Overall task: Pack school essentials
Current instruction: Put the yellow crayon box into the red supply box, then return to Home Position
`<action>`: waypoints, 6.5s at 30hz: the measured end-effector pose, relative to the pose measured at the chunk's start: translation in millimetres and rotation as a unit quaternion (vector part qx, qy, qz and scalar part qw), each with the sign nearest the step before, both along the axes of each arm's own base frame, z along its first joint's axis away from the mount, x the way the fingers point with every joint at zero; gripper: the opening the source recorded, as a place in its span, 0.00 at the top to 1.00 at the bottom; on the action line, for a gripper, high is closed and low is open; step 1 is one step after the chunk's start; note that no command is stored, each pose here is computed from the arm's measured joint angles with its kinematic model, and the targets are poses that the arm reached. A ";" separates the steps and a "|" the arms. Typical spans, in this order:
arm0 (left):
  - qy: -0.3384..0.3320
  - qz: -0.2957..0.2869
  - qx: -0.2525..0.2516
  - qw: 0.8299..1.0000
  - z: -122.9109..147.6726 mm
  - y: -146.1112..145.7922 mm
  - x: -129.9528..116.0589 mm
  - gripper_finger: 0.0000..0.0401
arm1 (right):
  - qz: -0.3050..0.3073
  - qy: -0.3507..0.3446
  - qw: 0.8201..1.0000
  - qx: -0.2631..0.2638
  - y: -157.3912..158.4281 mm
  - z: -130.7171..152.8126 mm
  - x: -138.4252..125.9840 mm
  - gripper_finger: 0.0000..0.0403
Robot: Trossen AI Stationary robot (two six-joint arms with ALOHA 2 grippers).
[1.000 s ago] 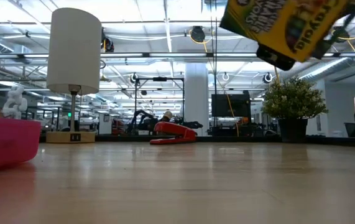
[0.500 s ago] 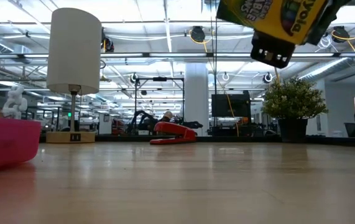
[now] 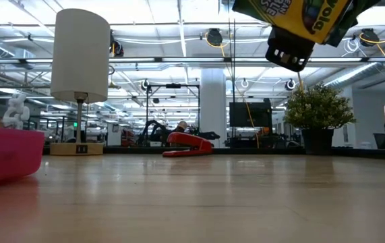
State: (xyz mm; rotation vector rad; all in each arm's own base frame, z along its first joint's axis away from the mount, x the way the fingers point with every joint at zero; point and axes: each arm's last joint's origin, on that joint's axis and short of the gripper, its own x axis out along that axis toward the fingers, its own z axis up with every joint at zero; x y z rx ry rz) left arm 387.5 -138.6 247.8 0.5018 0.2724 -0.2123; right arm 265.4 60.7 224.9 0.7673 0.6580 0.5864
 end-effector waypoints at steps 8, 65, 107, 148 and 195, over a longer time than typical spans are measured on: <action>0.019 0.010 -0.025 0.999 2.6 -0.1 -4.6 0.77 | -0.012 -0.021 1.000 -0.015 -0.8 1.3 1.5 0.16; 0.564 0.027 -0.325 0.759 15.6 -22.8 -125.0 0.78 | -0.170 -0.239 0.903 -0.314 20.4 -29.0 -72.3 0.02; 0.548 0.042 -0.404 0.731 -64.6 -1.1 -129.5 0.45 | -0.152 -0.213 0.917 -0.302 26.5 -33.8 -76.2 0.02; 0.207 0.203 -0.039 0.956 48.1 -3.1 -137.5 0.69 | -0.161 -0.258 0.866 -0.398 24.2 -24.2 -74.6 0.18; -0.065 0.230 -0.149 0.960 -34.5 109.1 -180.9 0.96 | -0.174 -0.353 0.759 -0.519 -10.9 -12.2 -126.9 1.00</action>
